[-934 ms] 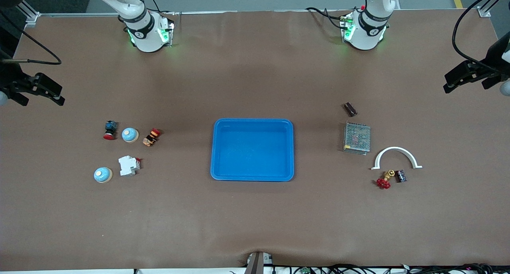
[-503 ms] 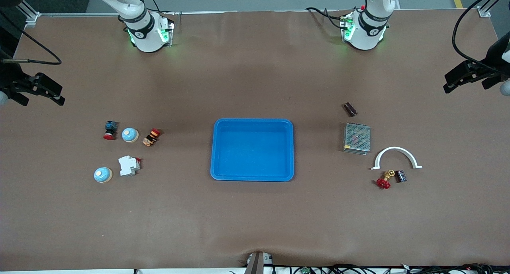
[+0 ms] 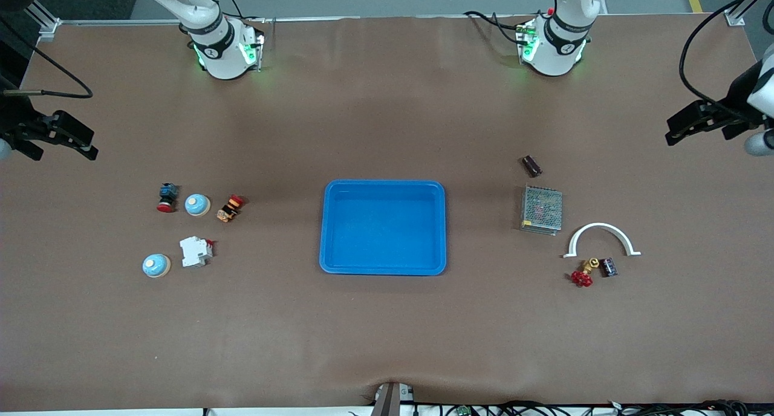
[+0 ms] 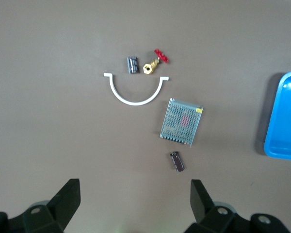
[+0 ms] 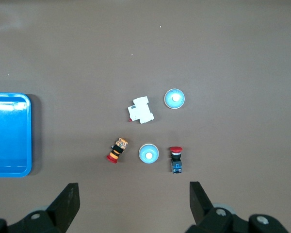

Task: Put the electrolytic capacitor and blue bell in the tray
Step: 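Reach the left gripper to the capacitor while the right gripper reaches a bell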

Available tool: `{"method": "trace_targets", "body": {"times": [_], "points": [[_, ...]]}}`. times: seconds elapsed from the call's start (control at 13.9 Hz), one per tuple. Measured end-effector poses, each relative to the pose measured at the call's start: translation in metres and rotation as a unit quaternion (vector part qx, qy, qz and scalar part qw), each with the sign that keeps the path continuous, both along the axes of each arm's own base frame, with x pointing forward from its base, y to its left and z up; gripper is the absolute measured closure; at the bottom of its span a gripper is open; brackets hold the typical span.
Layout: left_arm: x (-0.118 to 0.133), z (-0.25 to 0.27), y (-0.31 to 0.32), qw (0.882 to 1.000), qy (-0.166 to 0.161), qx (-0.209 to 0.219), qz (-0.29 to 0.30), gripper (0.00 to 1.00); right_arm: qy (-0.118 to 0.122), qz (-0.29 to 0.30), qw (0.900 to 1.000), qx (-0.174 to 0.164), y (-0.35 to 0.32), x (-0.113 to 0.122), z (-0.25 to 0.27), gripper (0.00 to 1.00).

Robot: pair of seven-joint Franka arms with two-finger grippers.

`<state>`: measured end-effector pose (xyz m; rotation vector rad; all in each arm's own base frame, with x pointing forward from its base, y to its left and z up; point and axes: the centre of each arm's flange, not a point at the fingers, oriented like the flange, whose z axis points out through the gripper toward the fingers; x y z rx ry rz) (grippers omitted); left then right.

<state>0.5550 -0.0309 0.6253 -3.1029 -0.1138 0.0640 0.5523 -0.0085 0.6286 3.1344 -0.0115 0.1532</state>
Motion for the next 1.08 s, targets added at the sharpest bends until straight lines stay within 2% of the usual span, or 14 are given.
{"method": "trace_targets", "body": {"times": [0.29,0.57,0.79,1.08], "points": [[0.002,-0.051,-0.014,0.999,0.05,0.002,-0.008,0.0,0.008,0.0,1.0,0.0,-0.001,0.003,-0.009,0.0],[-0.007,-0.087,-0.043,0.996,0.083,0.012,0.013,0.0,0.02,-0.002,1.0,0.002,-0.003,0.025,-0.045,0.0],[-0.015,-0.121,-0.055,0.995,0.101,0.019,0.018,0.0,0.032,-0.003,0.999,0.003,-0.005,0.047,-0.084,0.0],[-0.027,-0.16,-0.062,0.994,0.102,0.025,0.032,0.0,0.044,-0.004,0.999,0.004,-0.007,0.068,-0.127,0.0]]}}
